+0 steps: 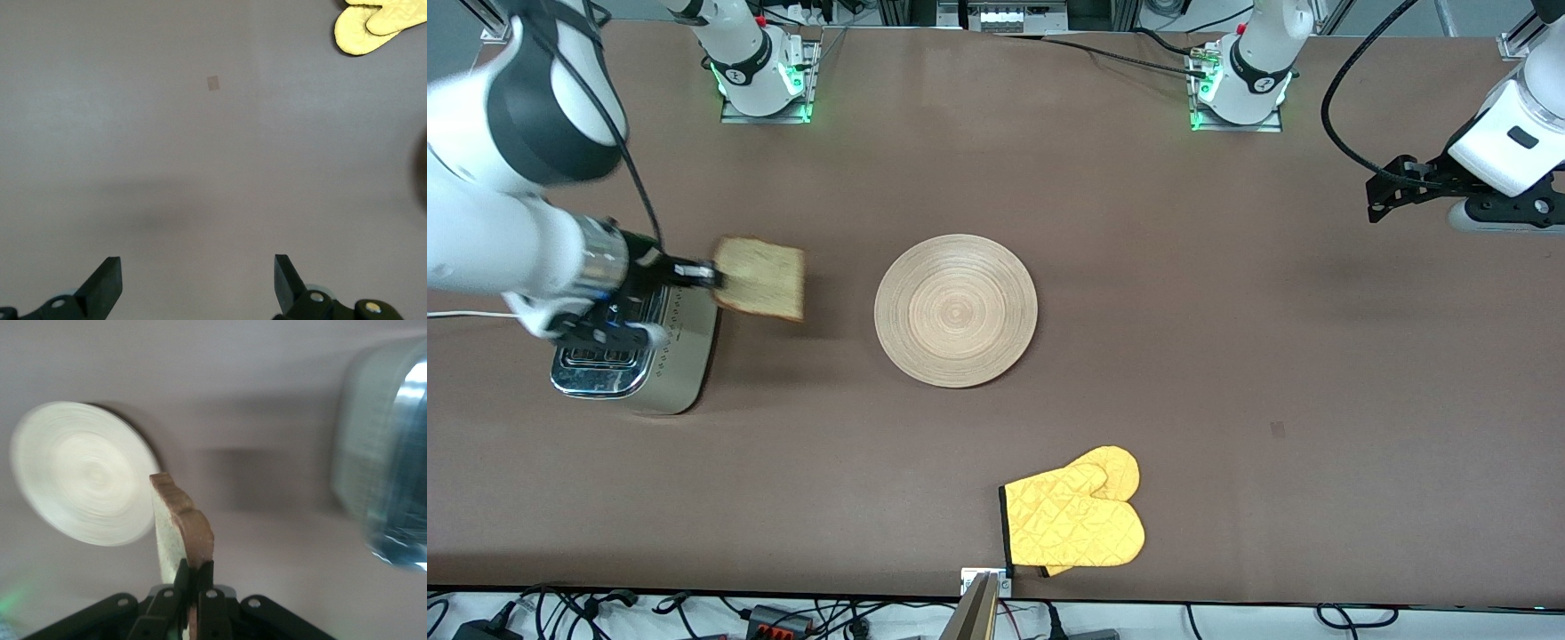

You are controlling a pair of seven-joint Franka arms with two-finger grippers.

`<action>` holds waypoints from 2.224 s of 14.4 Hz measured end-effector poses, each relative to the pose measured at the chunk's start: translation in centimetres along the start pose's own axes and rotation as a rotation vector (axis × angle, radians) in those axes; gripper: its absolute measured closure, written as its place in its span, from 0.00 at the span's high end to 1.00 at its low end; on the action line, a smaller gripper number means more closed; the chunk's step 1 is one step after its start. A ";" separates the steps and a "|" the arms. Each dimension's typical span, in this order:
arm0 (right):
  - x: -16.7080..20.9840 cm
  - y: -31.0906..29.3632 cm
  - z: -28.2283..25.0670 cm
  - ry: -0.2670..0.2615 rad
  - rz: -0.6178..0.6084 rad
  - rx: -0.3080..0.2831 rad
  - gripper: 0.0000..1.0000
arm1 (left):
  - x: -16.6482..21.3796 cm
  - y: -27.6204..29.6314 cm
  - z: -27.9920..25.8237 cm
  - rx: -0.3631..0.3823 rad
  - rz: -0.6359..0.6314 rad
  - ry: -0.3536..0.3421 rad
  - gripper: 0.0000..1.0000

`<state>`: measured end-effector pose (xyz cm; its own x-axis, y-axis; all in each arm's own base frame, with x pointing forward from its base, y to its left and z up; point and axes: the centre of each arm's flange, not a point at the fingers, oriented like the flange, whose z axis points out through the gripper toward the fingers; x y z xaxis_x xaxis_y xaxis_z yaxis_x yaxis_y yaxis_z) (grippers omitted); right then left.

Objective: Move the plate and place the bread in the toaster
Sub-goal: 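Lift the bread slice with the right gripper over the toaster, then lower the bread slice into the toaster slot with the right gripper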

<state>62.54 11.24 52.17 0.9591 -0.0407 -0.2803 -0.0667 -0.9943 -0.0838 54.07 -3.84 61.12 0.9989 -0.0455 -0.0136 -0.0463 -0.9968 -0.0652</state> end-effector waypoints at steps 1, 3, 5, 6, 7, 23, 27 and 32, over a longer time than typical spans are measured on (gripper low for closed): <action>-0.7 0.7 -1.4 -0.007 0.016 -0.048 0.07 | 0.0 0.0 0.0 0.000 0.000 0.000 1.00; -1.2 2.8 -2.9 -0.006 0.049 -0.125 0.07 | 0.0 0.0 0.0 0.000 0.000 0.000 1.00; -0.9 4.2 -3.0 0.000 0.052 -0.208 0.07 | 0.0 0.0 0.0 0.000 0.000 0.000 1.00; -0.6 4.5 -2.7 -0.003 0.050 -0.232 0.07 | 0.0 0.0 0.0 0.000 0.000 0.000 1.00; -0.2 4.9 -2.3 -0.009 0.045 -0.252 0.07 | 0.0 0.0 0.0 0.000 -0.001 0.000 1.00; 4.8 9.1 1.3 -0.056 -0.166 -0.556 0.07 | 0.0 0.0 0.2 0.000 0.000 -0.007 1.00; 5.6 9.9 2.5 -0.077 -0.159 -0.570 0.07 | 0.0 0.2 0.4 0.000 0.003 -0.021 1.00; 7.2 10.6 4.6 -0.099 -0.160 -0.617 0.07 | 0.1 0.2 0.8 0.000 0.005 -0.028 1.00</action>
<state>67.44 0.87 44.91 0.9119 0.0928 -0.3997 0.2742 -0.8626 0.4252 54.19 -4.04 60.35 0.9979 -0.0483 -0.0421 -0.0510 -0.9966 -0.0648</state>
